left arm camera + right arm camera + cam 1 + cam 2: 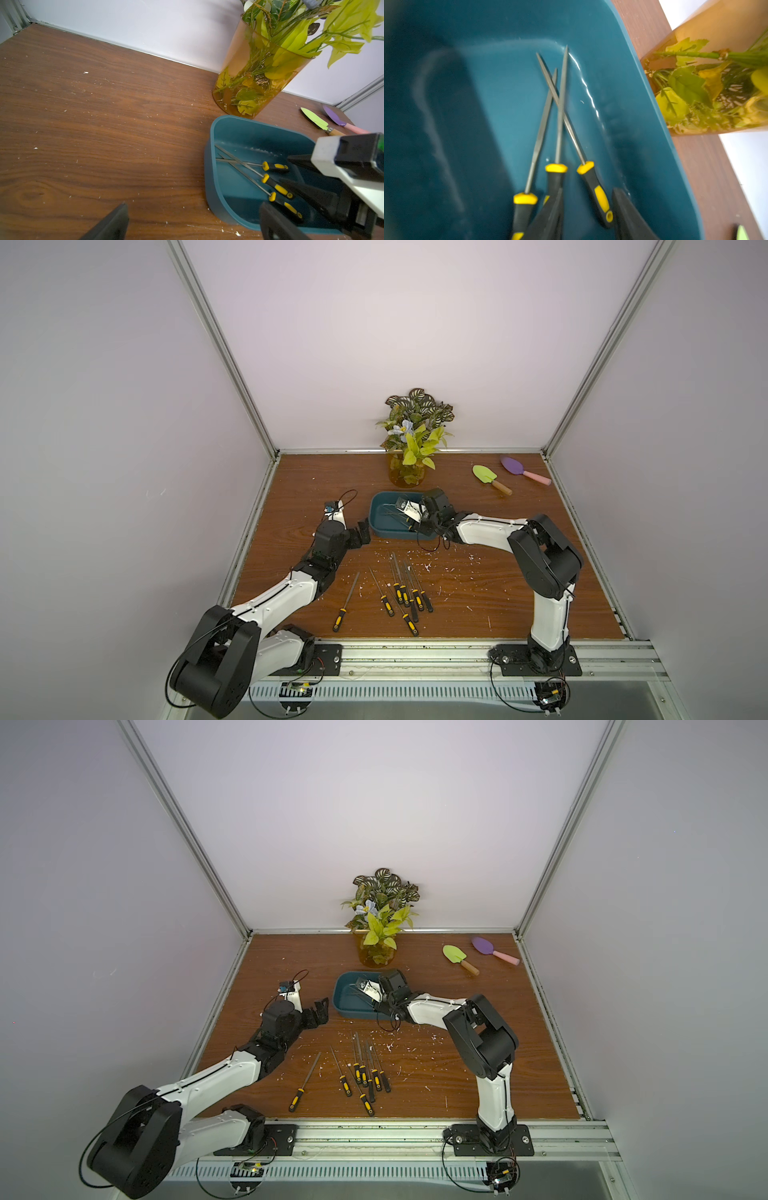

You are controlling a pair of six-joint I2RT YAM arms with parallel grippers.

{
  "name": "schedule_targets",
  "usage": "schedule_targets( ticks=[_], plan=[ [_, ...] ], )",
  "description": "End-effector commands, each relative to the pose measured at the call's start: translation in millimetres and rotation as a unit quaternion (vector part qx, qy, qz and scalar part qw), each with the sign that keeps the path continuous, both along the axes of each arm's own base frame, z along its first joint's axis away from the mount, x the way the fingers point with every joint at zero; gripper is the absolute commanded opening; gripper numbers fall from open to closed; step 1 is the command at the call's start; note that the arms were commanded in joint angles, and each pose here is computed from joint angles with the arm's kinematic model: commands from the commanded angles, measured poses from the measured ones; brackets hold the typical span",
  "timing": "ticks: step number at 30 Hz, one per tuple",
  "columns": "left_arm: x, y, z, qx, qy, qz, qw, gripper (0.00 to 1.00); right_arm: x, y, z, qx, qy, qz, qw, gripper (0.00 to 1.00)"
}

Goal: Put the file tool into the storage box
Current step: Place the file tool in the storage box, then pick up the file tool from the center of the board.

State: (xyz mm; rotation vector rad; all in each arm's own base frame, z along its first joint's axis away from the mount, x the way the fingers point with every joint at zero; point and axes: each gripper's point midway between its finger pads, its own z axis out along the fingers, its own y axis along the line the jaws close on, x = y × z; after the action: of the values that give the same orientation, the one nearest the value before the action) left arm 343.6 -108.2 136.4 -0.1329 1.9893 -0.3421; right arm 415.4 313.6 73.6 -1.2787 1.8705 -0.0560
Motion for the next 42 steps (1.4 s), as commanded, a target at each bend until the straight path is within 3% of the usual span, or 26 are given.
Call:
schedule_targets(
  ticks=[1, 6, 11, 16, 19, 23, 28, 36, 42],
  plan=[
    [0.7, -0.2, -3.2, 0.004, 0.001, -0.008, 1.000, 0.99, 17.2, 3.5, 50.6, 0.052, -0.043, -0.035, 0.997, 0.59],
    [1.3, -14.5, -3.2, -0.006, 0.007, -0.040, 0.999, 1.00, 10.1, 1.0, 106.5, 0.145, -0.040, -0.073, 0.986, 0.66],
    [-6.2, -47.4, 0.1, 0.000, 0.016, -0.090, 0.996, 1.00, -26.4, -18.9, 146.6, 0.288, 0.011, -0.136, 0.948, 0.66],
    [-28.3, -73.4, -8.1, -0.037, 0.081, -0.115, 0.989, 1.00, -90.0, -47.6, 137.0, 0.371, 0.079, -0.177, 0.908, 0.67],
    [-54.7, -75.5, -10.5, -0.022, 0.095, -0.099, 0.990, 1.00, -126.4, -58.9, 120.9, 0.396, 0.120, -0.187, 0.891, 0.66],
    [-88.1, -57.9, -26.5, -0.012, 0.133, -0.051, 0.990, 0.99, -169.0, -59.9, 105.0, 0.393, 0.142, -0.191, 0.888, 0.65],
    [-124.5, -31.5, -49.8, -0.031, 0.142, 0.003, 0.989, 1.00, -216.2, -43.4, 75.1, 0.360, 0.187, -0.171, 0.898, 0.62],
    [-144.4, -2.6, -86.1, -0.015, 0.176, 0.041, 0.983, 1.00, -249.9, -36.2, 26.9, 0.306, 0.212, -0.185, 0.909, 0.56],
    [-144.3, -6.3, -84.2, -0.015, 0.168, 0.024, 0.985, 1.00, -257.2, -39.2, -1.0, 0.267, 0.211, -0.204, 0.918, 0.55]
  ],
)
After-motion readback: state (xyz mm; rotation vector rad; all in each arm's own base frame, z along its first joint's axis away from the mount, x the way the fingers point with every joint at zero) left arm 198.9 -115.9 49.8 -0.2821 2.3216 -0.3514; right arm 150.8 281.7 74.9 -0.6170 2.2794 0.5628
